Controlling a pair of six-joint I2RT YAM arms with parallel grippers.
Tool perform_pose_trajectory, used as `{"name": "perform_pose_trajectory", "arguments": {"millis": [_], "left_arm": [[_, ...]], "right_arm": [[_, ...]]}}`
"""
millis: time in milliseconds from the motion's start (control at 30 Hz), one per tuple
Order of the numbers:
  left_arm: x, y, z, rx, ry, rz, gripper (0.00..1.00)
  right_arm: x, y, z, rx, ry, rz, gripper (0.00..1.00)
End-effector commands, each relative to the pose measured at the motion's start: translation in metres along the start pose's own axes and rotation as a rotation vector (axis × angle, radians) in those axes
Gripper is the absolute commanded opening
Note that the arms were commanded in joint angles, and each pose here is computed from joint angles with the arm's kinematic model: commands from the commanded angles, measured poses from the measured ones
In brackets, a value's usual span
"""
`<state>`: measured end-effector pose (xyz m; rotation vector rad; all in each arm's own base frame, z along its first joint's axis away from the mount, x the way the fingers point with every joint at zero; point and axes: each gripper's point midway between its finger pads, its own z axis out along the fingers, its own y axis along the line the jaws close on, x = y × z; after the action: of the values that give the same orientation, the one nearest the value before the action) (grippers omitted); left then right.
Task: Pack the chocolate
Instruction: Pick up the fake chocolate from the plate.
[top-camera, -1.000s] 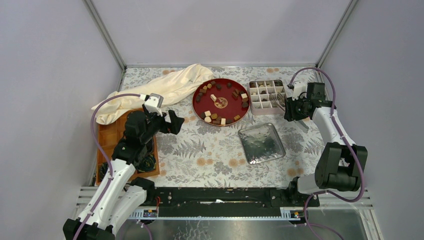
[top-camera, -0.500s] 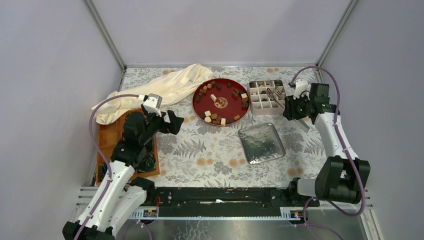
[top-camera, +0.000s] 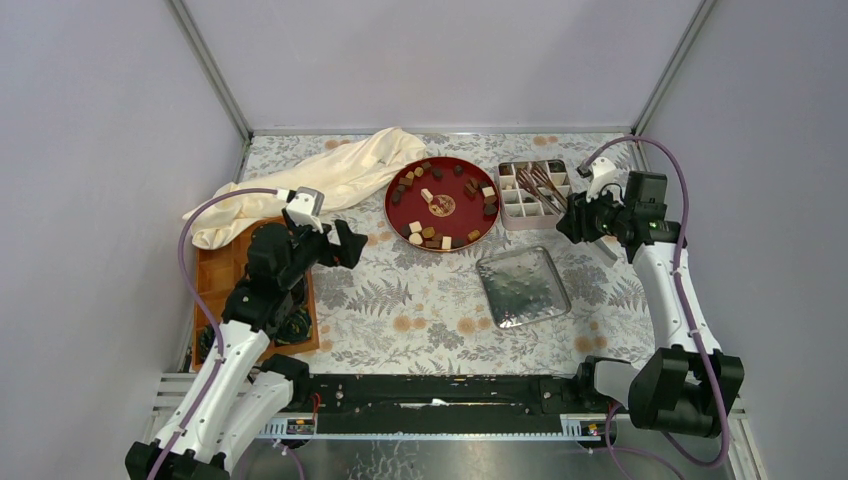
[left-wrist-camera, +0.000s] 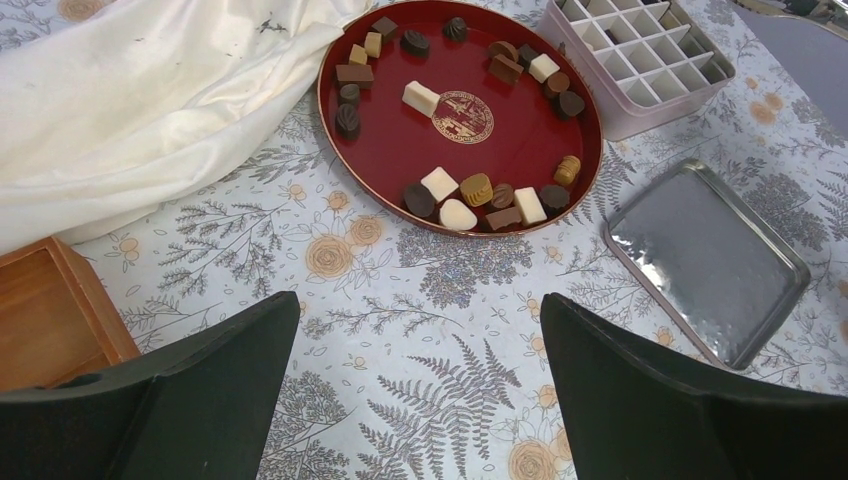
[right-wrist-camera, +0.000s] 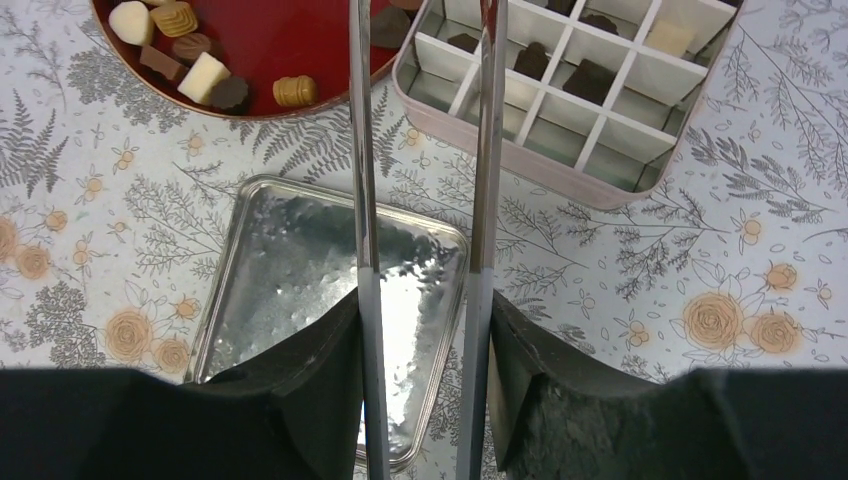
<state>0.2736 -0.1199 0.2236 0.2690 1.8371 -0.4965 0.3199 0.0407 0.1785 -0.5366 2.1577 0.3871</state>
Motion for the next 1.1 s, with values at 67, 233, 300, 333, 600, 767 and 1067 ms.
{"name": "perform_pose_trajectory", "arguments": {"millis": [67, 233, 300, 333, 600, 767, 1067], "left_arm": [[-0.027, -0.017, -0.002, 0.074, -0.09, -0.047, 0.99], [-0.069, -0.036, -0.008, 0.153, -0.238, -0.111, 0.99], [-0.091, -0.044, -0.011, 0.189, -0.289, -0.126, 0.99], [-0.101, -0.048, -0.012, 0.209, -0.312, -0.131, 0.99], [-0.124, -0.054, 0.015, 0.251, -0.257, -0.144, 0.99], [-0.123, -0.038, 0.031, 0.159, -0.218, -0.142, 0.99], [-0.126, -0.03, 0.064, 0.179, -0.258, -0.058, 0.99]], "right_arm": [[-0.032, 0.017, -0.009, -0.074, -0.128, -0.086, 0.49], [-0.049, 0.021, -0.015, -0.101, -0.159, -0.113, 0.48], [-0.057, 0.024, -0.018, -0.12, -0.171, -0.115, 0.48], [-0.061, 0.025, -0.019, -0.13, -0.176, -0.113, 0.48], [-0.092, 0.037, -0.023, -0.188, -0.222, -0.121, 0.48], [-0.105, 0.052, -0.008, -0.235, -0.211, -0.138, 0.48], [-0.12, 0.088, 0.035, -0.287, -0.092, -0.248, 0.47]]}}
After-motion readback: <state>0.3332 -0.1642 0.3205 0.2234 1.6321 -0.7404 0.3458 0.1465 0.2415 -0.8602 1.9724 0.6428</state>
